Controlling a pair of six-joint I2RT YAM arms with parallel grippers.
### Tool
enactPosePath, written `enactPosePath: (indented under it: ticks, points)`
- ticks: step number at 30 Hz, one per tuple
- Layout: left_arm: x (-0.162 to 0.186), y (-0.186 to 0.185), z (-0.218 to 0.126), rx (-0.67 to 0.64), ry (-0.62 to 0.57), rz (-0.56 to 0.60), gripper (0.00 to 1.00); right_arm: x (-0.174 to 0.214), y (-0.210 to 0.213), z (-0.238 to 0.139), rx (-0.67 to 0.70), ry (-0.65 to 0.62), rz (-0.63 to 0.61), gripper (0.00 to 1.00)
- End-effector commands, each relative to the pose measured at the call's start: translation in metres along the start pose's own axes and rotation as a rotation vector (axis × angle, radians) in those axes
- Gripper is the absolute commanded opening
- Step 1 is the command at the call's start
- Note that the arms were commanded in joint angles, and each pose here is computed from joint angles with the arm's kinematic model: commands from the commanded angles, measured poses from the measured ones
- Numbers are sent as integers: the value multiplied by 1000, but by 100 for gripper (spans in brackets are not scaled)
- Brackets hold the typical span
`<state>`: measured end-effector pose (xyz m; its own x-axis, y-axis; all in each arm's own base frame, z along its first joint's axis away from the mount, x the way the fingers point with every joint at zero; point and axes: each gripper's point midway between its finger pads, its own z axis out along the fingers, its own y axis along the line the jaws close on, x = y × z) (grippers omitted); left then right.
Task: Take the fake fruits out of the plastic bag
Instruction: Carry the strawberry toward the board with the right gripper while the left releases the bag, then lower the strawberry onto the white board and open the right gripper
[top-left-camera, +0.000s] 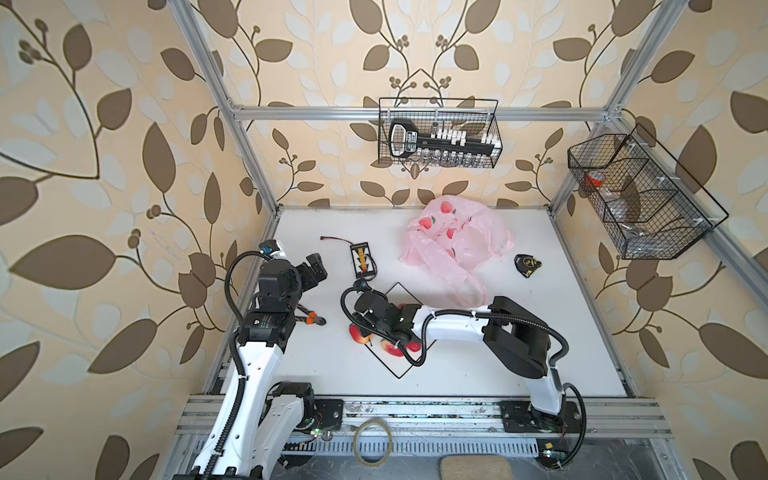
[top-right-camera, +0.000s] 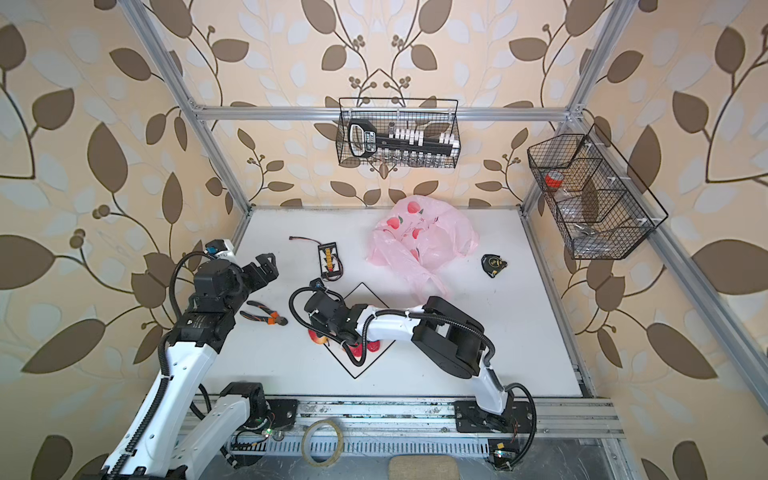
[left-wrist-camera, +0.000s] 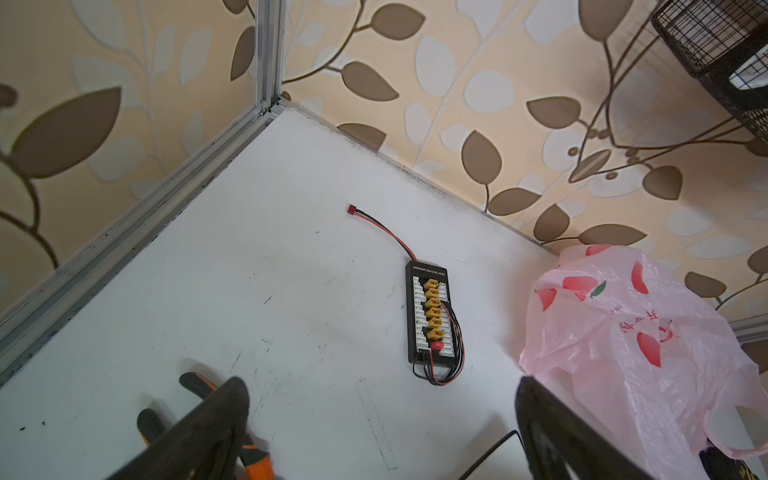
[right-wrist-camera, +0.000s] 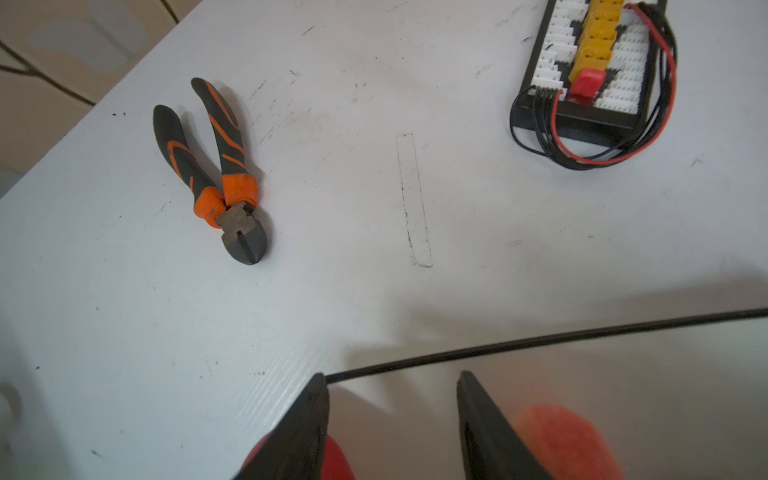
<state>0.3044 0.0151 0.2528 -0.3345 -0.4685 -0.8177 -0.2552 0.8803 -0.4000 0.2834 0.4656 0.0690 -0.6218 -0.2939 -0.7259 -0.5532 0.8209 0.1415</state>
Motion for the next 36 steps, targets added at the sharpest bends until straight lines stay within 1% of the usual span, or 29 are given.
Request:
enactPosePath:
  ticks: [1,8,12,15,17,20,22,25,30,36]
  points:
    - [-18,-4,-11,5,-47,-4,99,-10,0,-3,28,-31,-14,56]
    - [-16,-4,-9,4,-41,-2,99,-31,0,-24,34,-85,-14,58]
    - [-12,5,-5,-50,-20,-20,99,-37,9,-40,-14,-101,-22,61]
    - [-15,23,-7,-160,-29,-49,99,-25,27,-51,-58,-74,-65,65]
    - [-21,37,-14,-250,-49,-90,99,-10,43,-55,-88,-36,-88,67]
    - [-30,43,-23,-305,-70,-114,99,15,61,-55,-95,25,-102,72]
    - [-34,43,-28,-305,-77,-115,99,28,67,-51,-79,41,-136,76]
    - [-34,42,-33,-300,-83,-107,99,36,66,-44,-55,58,-165,78]
    - [-35,41,-43,-281,-97,-107,99,48,79,-34,-45,76,-248,82]
    - [-41,36,-55,-255,-119,-110,99,56,81,-20,-1,94,-255,84]
